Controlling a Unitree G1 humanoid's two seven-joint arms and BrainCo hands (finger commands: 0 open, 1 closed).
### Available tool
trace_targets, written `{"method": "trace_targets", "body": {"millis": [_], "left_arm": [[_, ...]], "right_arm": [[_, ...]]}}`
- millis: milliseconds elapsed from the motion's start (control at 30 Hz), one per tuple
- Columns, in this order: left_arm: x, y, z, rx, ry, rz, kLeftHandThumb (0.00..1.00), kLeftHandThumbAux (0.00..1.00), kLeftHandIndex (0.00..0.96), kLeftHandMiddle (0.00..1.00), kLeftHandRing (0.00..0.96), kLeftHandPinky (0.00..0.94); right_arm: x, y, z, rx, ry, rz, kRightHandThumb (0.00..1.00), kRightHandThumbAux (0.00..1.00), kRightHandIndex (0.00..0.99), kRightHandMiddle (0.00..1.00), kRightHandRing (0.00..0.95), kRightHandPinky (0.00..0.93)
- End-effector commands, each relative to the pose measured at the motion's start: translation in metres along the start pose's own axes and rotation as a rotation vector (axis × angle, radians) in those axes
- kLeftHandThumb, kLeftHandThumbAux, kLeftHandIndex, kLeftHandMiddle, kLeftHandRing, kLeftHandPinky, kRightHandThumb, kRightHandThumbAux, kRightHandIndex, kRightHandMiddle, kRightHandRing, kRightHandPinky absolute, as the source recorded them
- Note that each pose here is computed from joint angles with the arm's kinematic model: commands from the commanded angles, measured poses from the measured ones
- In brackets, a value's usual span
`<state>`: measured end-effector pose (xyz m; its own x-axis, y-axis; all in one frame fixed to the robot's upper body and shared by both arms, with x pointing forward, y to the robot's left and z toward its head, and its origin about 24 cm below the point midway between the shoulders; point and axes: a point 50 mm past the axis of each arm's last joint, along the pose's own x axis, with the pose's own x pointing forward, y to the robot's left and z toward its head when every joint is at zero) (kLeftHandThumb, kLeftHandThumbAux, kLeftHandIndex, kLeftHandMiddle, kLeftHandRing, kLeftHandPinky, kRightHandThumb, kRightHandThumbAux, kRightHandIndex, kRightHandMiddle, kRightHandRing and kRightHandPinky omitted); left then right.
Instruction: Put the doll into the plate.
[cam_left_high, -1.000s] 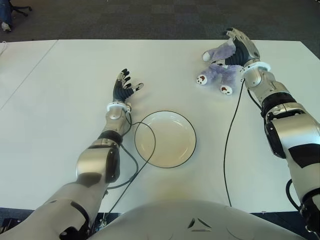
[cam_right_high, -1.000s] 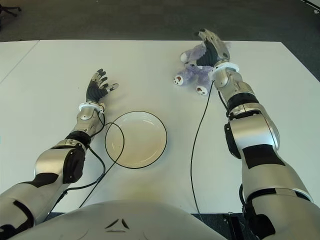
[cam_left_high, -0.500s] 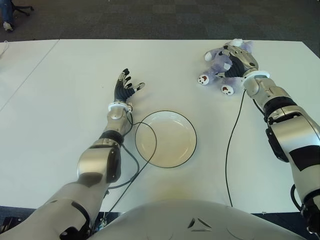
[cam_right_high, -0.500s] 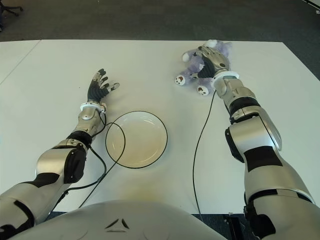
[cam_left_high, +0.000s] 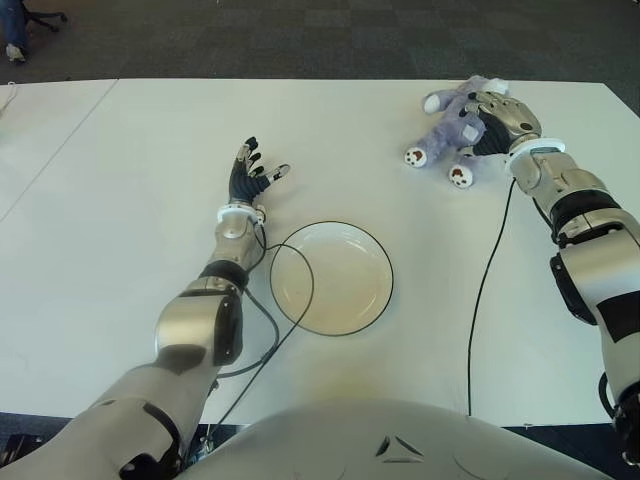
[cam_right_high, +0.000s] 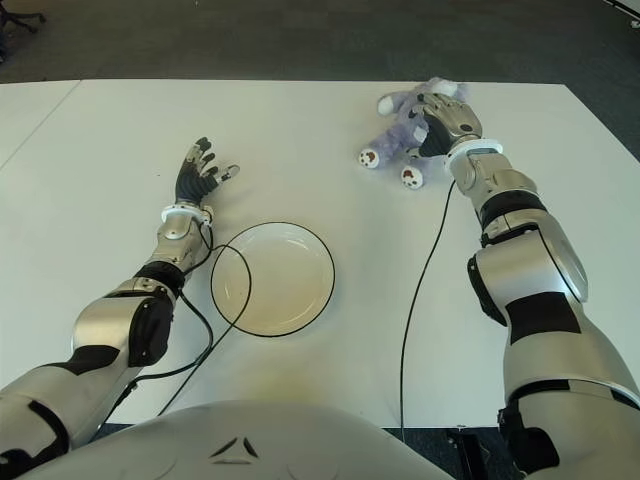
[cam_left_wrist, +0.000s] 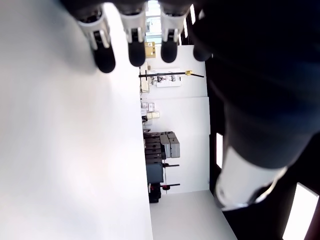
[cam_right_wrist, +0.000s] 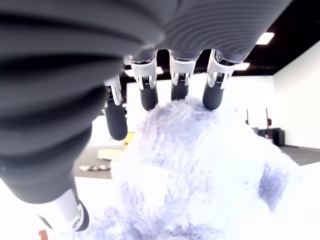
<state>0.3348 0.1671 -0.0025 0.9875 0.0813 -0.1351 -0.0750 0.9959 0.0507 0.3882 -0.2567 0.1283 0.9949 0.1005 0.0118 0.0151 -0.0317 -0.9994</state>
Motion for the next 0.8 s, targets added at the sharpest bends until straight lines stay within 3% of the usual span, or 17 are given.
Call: {"method": "trace_targets", "body": {"millis": [33,367,800], "left_arm": [[-0.040,-0.010,-0.072,-0.027,0.349,-0.009,0.000,0.802,0.056,0.072,0.086,0.136],[-0.041,-0.012,-0.073,-0.053,0.360,0.000,0.000,0.788,0.050,0.077,0.089,0.141],[-0.041,-0.016,-0.072,-0.049,0.348,-0.004,0.000,0.795,0.055,0.082,0.092,0.135]], "right_arm": [[-0.002,0.002,-0.007,-0.043,0.030,0.031,0.277,0.767,0.214,0.085,0.000,0.000],[-0.008,0.013,-0.014,-0.028,0.078,0.057,0.327,0.751,0.205,0.100,0.015,0.000],[-0.029,0.052,-0.022,-0.010,0.128,0.177,0.322,0.747,0.184,0.098,0.018,0.000]]}}
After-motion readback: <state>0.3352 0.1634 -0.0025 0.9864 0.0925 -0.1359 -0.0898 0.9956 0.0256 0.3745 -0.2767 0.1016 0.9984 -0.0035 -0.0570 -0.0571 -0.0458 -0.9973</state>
